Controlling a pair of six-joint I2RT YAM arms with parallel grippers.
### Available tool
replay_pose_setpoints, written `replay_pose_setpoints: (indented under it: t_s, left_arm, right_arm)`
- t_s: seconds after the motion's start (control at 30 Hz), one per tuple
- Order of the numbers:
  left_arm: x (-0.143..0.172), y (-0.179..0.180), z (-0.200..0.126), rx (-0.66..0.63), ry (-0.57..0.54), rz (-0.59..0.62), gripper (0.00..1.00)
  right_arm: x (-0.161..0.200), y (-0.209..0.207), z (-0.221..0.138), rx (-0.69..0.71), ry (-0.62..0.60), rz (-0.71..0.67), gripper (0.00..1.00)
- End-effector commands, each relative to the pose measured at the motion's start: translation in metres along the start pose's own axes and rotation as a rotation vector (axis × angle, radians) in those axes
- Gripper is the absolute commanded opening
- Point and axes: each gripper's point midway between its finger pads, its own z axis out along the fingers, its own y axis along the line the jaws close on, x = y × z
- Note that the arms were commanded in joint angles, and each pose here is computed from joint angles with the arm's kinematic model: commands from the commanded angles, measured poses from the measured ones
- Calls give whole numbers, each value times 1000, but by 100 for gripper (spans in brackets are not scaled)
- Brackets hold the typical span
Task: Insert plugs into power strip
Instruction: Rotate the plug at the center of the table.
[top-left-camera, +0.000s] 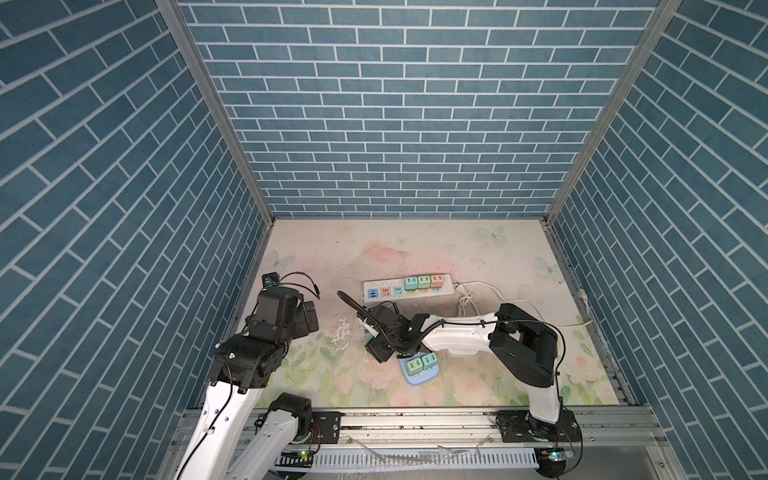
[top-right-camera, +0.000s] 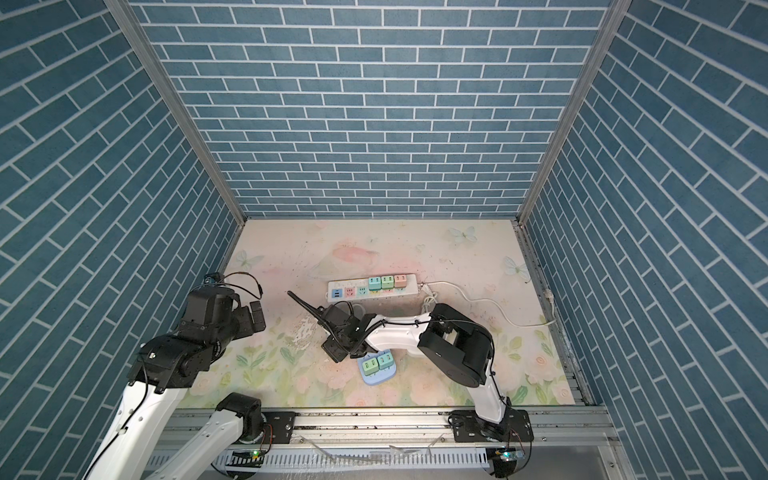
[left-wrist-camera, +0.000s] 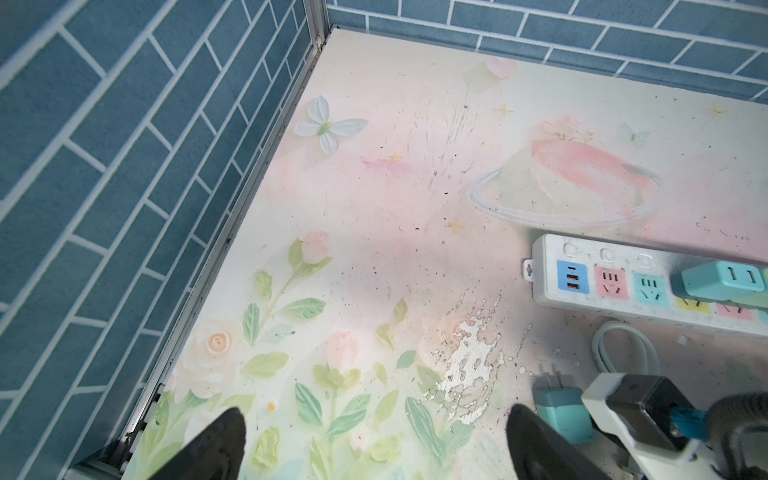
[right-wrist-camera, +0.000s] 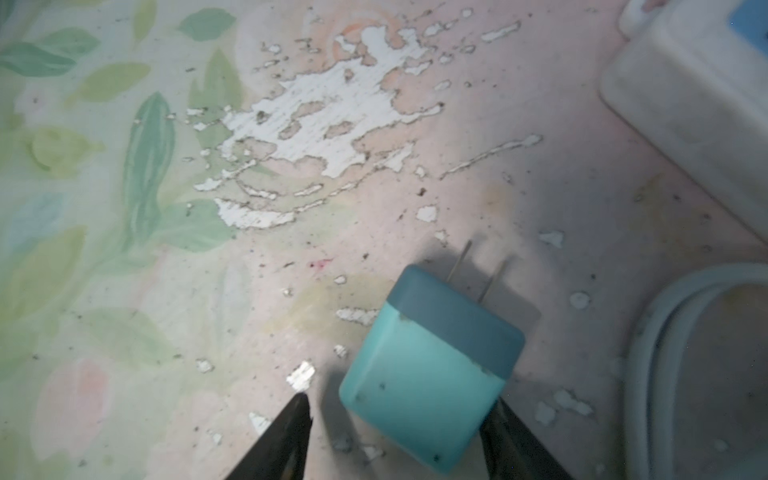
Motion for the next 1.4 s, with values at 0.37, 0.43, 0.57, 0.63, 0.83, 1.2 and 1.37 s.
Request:
replay_pose_setpoints:
  t_s: [0.37,0.43,0.57,0.63,0.83,1.2,1.37]
  left_arm:
    - [1,2,-1,4,-12,-1,100]
    - [0,3,-2,1,-17,-4,99]
    - [-1,4,-3,-7,-21,-7,100]
    - [0,5,-3,-9,-20,-6,100]
    - [-2,6,-5,-12,-30,-11,100]
    - [-1,7,-5,-13,-32,-14,99]
    - [0,3,-4,5,-20,-5,100]
  right_arm:
    - [-20,44,-12,-131,-67,26,60]
    - [-22,46,-12,-142,-83,32,58]
    - [-25,52,-7,-179,-98,35,54]
    - [-29,54,-3,-186,-108,37,53]
    - [-48,61,12,-203,-128,38,52]
    - [-73,35,-27,-94,-210,-40,56]
    - [-63,13,-52,-30,-235,-96,68]
